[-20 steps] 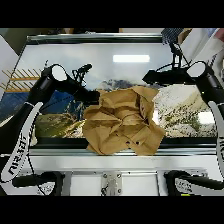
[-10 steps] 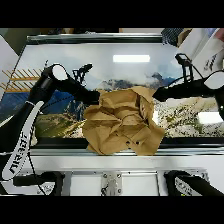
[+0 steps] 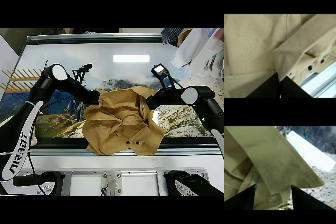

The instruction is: Fold the clothes and pants, and hang the long-sleeved shirts on hangers.

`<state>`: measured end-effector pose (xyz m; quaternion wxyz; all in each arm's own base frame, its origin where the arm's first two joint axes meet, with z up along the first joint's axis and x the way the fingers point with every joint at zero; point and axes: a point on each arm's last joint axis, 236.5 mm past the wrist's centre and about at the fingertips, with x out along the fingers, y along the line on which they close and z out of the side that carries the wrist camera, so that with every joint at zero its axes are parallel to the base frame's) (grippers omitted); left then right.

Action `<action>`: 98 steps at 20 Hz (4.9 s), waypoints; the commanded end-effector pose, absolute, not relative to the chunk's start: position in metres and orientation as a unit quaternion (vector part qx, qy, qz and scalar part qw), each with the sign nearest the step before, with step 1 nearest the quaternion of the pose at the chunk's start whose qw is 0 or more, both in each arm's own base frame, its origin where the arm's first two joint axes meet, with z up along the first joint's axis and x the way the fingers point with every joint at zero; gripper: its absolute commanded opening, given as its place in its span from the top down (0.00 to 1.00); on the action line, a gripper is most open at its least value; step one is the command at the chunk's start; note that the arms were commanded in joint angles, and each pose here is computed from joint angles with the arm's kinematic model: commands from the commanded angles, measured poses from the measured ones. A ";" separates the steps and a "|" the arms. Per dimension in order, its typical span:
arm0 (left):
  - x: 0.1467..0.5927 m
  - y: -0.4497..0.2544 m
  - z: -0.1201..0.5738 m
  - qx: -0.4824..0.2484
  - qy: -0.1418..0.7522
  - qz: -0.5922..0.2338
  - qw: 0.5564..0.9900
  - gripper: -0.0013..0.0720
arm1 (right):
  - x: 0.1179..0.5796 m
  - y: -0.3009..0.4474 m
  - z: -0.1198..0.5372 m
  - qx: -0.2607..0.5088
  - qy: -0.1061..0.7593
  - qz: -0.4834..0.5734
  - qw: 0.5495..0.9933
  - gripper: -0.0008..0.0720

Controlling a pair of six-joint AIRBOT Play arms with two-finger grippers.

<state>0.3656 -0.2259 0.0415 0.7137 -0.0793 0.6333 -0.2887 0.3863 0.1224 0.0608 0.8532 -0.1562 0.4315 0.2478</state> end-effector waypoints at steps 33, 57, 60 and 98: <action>0.288 -0.209 0.193 0.041 0.478 -0.262 0.837 0.97 | 0.258 0.106 0.204 0.055 0.523 0.135 0.840 0.96; 0.425 0.054 0.123 0.128 0.497 0.098 0.853 0.04 | 0.272 0.141 0.151 0.050 0.568 0.160 0.806 0.96; 0.448 0.097 0.075 0.112 0.522 0.126 0.836 0.04 | 0.272 0.141 0.151 0.050 0.568 0.160 0.806 0.96; 0.489 0.217 -0.106 0.124 0.564 0.164 0.800 0.74 | 0.280 0.149 0.129 0.072 0.603 0.145 0.781 0.96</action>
